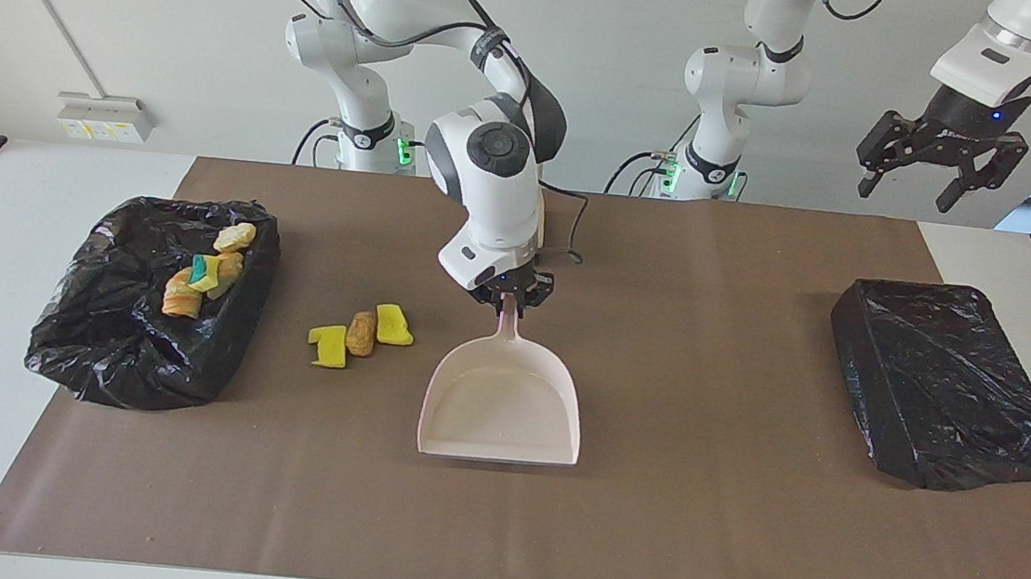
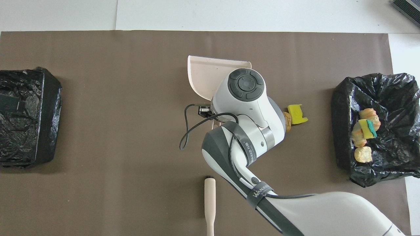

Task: Sweep and dump trash in bin
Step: 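Lower the dustpan onto the mat and open the right gripper, then withdraw the right gripper while the left gripper reaches the dustpan handle, then move the dustpan toward the sponges while the right gripper grasps the brush, then sweep the yellow sponges and potato into the dustpan with the right gripper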

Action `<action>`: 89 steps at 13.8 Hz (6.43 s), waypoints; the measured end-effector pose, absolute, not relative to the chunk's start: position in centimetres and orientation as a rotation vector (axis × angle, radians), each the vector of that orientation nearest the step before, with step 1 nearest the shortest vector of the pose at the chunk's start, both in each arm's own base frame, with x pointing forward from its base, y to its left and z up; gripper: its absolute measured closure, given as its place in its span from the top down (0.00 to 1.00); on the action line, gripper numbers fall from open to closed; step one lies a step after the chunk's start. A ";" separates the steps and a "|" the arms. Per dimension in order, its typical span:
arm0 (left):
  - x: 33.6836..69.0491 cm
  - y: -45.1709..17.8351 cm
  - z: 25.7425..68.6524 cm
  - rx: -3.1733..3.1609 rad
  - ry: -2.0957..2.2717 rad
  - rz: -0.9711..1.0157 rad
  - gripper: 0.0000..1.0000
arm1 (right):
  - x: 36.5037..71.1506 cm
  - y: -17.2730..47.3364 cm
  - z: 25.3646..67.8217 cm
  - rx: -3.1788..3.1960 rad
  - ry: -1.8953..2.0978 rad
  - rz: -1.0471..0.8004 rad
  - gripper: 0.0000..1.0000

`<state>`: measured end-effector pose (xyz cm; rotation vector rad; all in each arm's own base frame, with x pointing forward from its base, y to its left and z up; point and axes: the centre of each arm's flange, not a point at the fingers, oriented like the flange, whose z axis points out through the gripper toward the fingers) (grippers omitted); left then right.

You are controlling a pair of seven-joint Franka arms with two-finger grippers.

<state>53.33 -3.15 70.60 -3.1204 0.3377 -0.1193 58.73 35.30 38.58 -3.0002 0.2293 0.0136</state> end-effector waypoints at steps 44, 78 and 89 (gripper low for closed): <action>54.2 -39.9 42.5 -3.160 0.604 -0.227 1.00 | 24.6 38.0 32.1 -3.031 0.141 0.509 0.79; 54.9 -38.2 38.4 -3.050 0.715 -0.254 0.32 | 50.1 5.1 34.1 -3.394 -0.295 0.618 0.26; 56.5 -28.6 39.6 -2.415 1.903 0.035 0.32 | 50.8 5.6 38.4 -3.231 0.011 0.749 0.26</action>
